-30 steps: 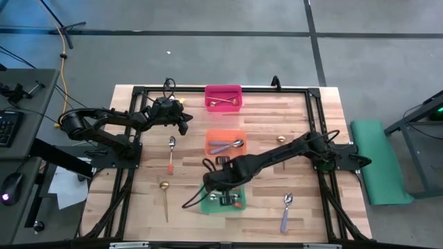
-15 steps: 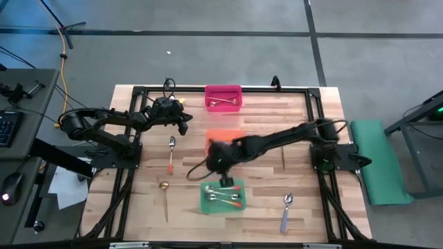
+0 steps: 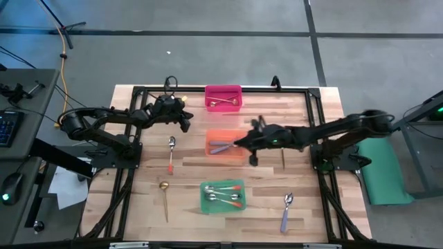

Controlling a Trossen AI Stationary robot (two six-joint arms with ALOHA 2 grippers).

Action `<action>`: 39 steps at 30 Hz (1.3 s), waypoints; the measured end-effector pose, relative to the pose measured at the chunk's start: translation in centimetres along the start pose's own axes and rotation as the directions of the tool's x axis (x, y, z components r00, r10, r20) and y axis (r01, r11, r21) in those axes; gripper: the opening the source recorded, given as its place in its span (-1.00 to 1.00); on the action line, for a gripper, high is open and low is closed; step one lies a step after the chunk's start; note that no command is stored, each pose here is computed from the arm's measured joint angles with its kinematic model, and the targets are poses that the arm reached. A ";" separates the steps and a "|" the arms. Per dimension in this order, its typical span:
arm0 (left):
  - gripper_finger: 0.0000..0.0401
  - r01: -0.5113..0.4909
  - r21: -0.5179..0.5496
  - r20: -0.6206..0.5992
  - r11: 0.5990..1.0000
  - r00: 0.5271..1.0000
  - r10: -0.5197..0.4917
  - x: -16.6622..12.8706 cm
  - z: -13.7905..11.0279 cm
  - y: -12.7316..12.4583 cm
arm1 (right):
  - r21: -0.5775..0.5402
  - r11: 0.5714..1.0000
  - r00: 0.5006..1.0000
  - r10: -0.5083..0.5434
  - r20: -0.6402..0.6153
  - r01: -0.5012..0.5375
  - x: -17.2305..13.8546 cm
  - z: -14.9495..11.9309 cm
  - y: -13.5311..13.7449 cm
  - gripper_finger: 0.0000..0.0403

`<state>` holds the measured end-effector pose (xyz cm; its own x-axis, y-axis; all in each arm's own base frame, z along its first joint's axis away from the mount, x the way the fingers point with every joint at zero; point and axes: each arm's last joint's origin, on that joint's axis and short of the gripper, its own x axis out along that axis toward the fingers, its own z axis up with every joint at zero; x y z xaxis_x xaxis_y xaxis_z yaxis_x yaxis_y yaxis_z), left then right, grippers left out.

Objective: Sort silverware by color (type)
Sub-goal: Put the top violet spoon into the orange bin

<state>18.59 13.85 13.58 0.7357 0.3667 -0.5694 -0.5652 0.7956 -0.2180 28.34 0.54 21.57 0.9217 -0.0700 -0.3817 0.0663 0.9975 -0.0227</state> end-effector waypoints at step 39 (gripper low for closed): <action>-0.16 -0.458 -0.244 -0.279 0.855 0.877 0.390 -1.8 1.4 5.8 | 0.067 0.993 0.992 -0.102 0.072 0.097 -3.9 -6.3 -8.7 -1.00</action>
<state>14.47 18.49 14.48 0.3205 0.4975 -0.8061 -0.9113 0.3941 -0.1191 21.81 -7.83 17.43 0.9354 -0.1710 -0.3095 0.1805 0.9836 0.0021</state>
